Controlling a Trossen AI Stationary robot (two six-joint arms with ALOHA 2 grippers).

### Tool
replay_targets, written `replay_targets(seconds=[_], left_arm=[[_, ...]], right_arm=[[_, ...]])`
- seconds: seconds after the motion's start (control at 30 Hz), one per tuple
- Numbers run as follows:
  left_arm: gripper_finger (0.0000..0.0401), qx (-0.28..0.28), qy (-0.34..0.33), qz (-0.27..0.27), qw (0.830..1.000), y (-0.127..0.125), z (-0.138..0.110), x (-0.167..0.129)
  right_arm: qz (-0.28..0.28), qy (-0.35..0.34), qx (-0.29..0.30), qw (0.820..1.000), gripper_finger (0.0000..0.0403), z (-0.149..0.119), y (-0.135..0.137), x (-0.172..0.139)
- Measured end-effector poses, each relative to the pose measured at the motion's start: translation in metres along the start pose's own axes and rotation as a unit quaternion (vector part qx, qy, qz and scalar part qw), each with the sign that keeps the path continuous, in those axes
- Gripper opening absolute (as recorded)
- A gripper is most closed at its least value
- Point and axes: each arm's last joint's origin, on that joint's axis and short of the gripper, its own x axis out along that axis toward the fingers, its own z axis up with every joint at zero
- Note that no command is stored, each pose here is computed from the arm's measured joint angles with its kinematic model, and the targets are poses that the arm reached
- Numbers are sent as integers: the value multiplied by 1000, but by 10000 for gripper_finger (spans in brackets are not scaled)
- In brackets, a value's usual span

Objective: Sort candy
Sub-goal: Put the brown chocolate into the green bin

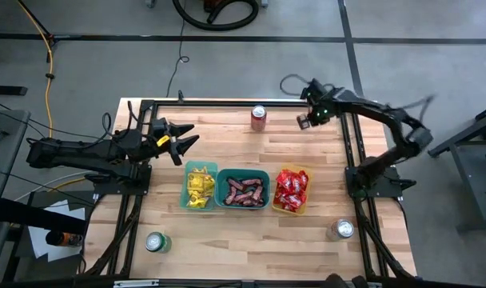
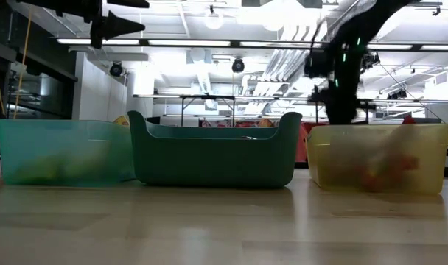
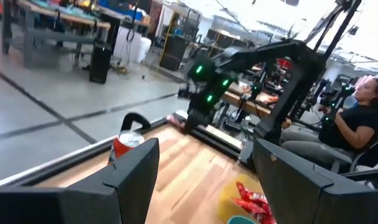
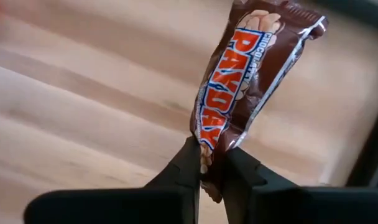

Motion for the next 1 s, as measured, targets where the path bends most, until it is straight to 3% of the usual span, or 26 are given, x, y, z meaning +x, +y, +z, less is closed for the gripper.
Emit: replay_targets(seconds=[0.1, 0.17, 0.27, 0.4, 0.63, 0.77, 1.0], left_arm=[[245, 19, -6, -4, 1000, -1, 1, 0], [245, 36, -10, -5, 999, -1, 2, 0], [245, 62, -13, -6, 998, -1, 3, 0], [245, 72, -13, -7, 997, -1, 3, 0], [245, 5, 14, -91, 996, -6, 1, -1], [245, -14, 19, -89, 996, -6, 0, 0], [245, -64, -44, -57, 995, -6, 11, 0]], right_arm=[[63, -85, -24, 994, 20, 4, 9, -48], [129, -150, -41, 979, 8, 2, 17, -81], [232, -244, -65, 939, 11, -6, 29, -123], [310, -316, -133, 887, 9, -26, 52, -156], [375, -268, -269, 846, 2, -69, 114, -155], [407, -239, -331, 817, 1, -94, 156, -144], [434, -220, -464, 741, 1, -145, 218, -118]])
